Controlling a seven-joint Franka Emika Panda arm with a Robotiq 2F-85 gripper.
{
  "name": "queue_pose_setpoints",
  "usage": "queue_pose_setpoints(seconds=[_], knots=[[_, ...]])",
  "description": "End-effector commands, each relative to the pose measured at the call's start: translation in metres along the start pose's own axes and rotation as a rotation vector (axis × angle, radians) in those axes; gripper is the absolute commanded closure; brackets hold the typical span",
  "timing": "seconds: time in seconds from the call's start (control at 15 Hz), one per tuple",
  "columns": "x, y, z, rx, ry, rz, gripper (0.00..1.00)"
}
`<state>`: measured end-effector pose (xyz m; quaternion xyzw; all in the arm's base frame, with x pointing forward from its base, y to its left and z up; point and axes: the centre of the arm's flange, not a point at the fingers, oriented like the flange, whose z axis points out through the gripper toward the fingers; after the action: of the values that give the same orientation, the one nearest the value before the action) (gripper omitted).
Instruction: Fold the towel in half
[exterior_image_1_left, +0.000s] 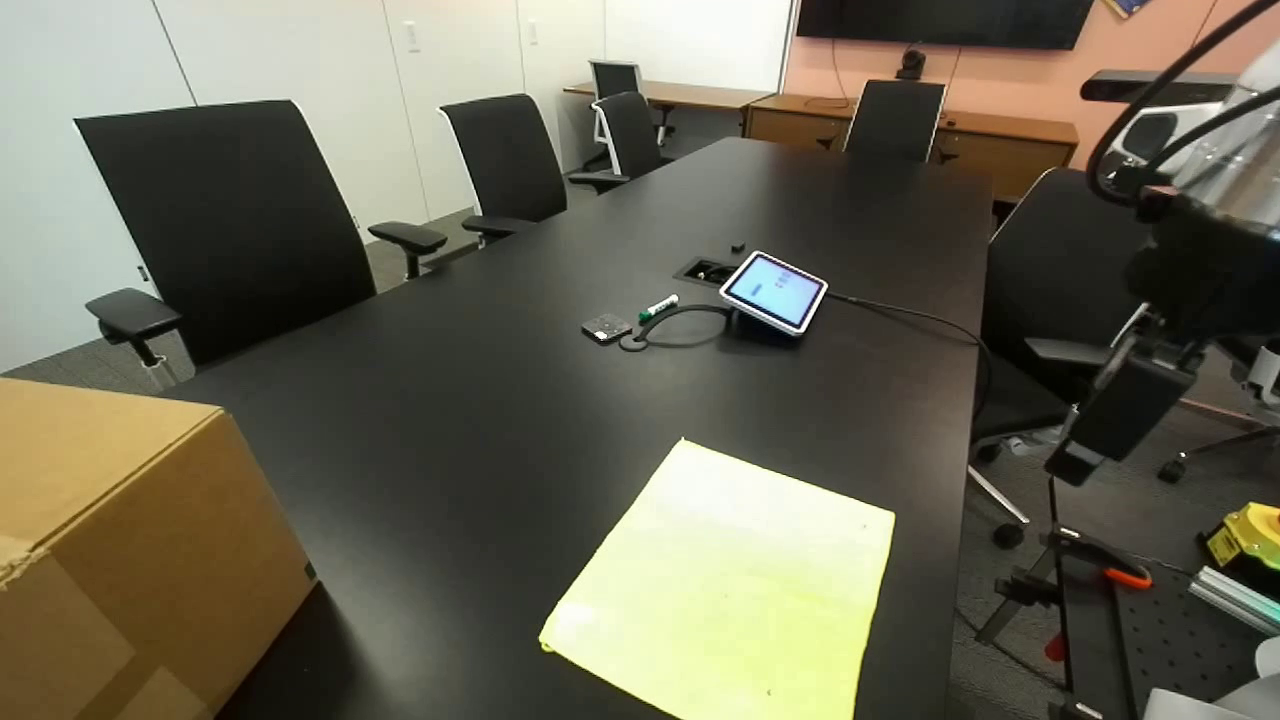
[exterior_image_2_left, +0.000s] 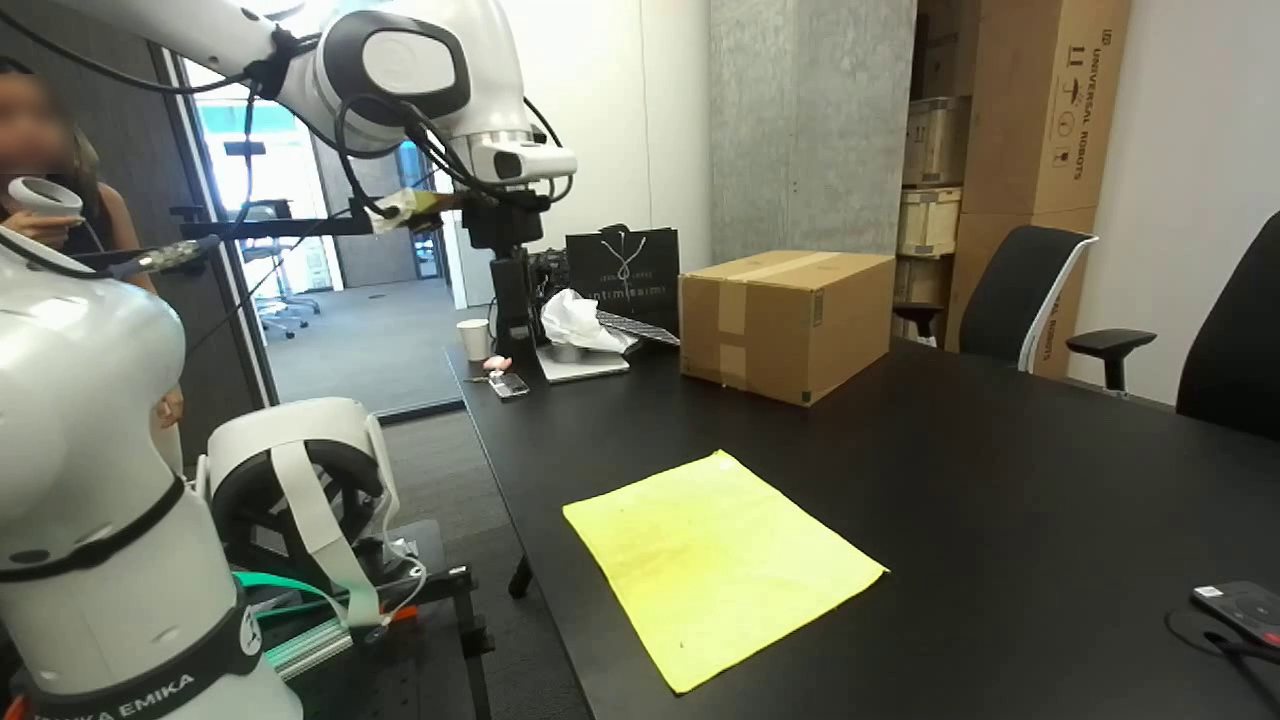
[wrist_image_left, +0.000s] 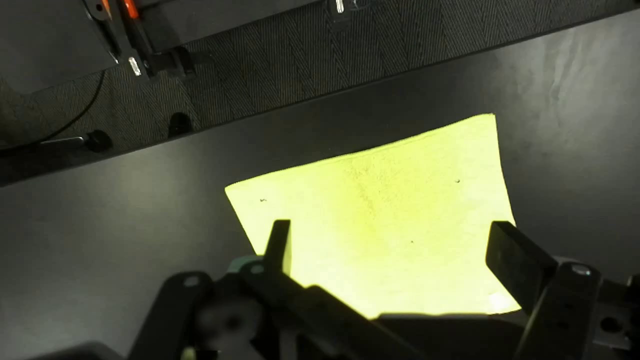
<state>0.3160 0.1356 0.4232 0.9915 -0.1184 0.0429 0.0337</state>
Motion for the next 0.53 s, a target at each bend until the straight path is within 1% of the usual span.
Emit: queue_pose_setpoints(seconds=[0.0, 0.27, 0.47], knots=[[0.04, 0.009, 0.036, 0.022, 0.034, 0.024, 0.0], [0.065, 0.027, 0.089, 0.054, 0.028, 0.089, 0.0], [0.076, 0.043, 0.126, 0.064, -0.007, 0.139, 0.0]])
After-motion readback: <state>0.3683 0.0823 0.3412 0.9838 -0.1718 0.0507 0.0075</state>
